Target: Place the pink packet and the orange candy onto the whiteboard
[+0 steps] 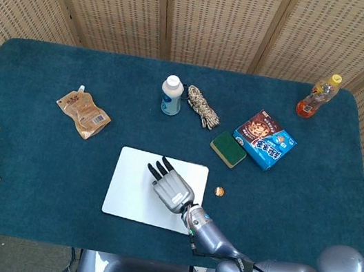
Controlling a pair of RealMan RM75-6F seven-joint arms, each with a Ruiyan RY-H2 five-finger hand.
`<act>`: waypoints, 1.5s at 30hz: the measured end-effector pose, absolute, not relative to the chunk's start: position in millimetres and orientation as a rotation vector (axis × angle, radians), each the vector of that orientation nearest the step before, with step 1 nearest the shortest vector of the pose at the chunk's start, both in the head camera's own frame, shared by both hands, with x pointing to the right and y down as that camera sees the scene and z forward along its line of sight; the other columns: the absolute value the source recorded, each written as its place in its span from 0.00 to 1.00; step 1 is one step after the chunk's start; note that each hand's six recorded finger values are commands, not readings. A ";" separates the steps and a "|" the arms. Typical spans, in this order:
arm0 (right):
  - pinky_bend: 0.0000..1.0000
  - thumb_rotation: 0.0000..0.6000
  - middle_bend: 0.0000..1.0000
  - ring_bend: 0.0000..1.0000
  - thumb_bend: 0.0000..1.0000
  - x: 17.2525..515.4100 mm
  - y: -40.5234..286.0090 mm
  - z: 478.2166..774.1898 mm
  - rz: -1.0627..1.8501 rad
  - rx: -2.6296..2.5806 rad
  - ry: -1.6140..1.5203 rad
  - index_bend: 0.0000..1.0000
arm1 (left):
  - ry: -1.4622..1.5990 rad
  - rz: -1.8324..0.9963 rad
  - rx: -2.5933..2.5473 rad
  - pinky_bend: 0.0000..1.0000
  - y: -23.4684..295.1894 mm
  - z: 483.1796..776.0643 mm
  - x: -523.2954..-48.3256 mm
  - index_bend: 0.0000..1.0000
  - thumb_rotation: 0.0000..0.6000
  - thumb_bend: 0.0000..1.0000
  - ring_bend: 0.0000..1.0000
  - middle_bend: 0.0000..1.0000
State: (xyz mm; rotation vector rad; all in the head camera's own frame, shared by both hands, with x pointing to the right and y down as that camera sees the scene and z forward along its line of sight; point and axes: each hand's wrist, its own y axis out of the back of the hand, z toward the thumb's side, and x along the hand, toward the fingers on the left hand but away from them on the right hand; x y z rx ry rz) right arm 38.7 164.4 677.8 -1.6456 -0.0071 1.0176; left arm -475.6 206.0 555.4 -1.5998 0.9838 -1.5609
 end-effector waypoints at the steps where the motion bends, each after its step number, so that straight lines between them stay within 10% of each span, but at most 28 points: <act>1: 0.00 1.00 0.00 0.00 0.00 35.2 164.0 677.4 1.021 -1.639 -0.018 0.01 | 0.986 -1.562 -1.601 0.00 205.6 555.4 -476.4 0.00 1.00 0.05 0.00 0.00; 8: 0.00 1.00 0.00 0.00 0.00 33.8 156.2 663.0 1.053 -1.619 -0.116 0.02 | 0.986 -1.561 -1.607 0.00 205.2 555.4 -477.8 0.00 1.00 0.05 0.00 0.00; 18: 0.00 1.00 0.00 0.00 0.21 110.8 133.4 644.8 1.212 -1.634 -0.264 0.39 | 0.962 -1.541 -1.610 0.00 209.5 553.9 -470.2 0.00 1.00 0.05 0.00 0.00; 30: 0.00 1.00 0.00 0.00 0.26 199.8 138.2 675.7 1.428 -1.769 -0.438 0.42 | 0.925 -1.538 -1.609 0.00 213.1 557.4 -461.5 0.00 1.00 0.05 0.00 0.00; 45: 0.00 1.00 0.00 0.00 0.26 195.0 151.8 717.2 1.469 -1.826 -0.441 0.42 | 0.921 -1.550 -1.614 0.00 211.7 560.8 -461.3 0.00 1.00 0.05 0.00 0.00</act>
